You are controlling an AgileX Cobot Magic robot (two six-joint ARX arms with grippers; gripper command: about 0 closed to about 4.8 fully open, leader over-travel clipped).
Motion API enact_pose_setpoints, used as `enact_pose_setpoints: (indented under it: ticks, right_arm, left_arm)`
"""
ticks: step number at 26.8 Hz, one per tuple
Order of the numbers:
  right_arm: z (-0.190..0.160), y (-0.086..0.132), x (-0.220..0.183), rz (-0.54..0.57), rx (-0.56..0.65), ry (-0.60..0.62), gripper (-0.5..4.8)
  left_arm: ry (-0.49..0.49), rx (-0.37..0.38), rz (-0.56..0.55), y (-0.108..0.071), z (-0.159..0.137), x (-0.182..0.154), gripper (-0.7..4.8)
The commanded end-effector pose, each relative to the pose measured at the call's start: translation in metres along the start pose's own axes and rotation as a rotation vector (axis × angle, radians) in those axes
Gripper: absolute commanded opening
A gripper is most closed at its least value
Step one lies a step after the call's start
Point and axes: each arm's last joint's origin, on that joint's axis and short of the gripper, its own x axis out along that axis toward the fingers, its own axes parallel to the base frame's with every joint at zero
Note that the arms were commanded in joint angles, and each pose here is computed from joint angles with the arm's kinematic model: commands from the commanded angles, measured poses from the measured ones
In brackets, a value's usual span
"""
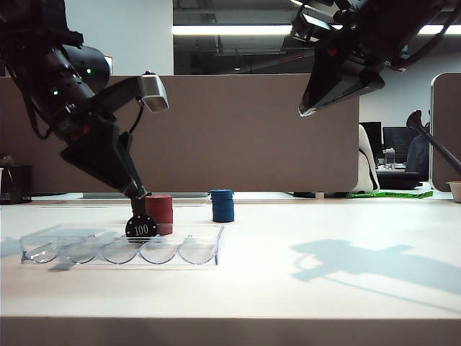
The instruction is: Pick up the chip in the box and place it on the pile of chips with the same color.
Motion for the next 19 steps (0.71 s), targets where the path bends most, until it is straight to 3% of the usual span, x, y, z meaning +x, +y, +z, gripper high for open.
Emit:
enact_pose_setpoints:
  ticks: [1,11,19]
  right_arm:
    - [0.002,0.000,-0.001,0.000,-0.004,-0.021,-0.06]
    - [0.002,0.000,-0.001,0.000,-0.004,-0.021,-0.06]
    - [0.002,0.000,-0.001,0.000,-0.004,-0.021,-0.06]
  left_arm:
    - [-0.013,-0.004,-0.005,0.002,-0.001,0.003,1.57]
    - [-0.019,0.008,0.010,0.006,-0.002,0.006,1.57]
    - [-0.011,-0.027,-0.009,0.010,-0.007,0.015,1.57]
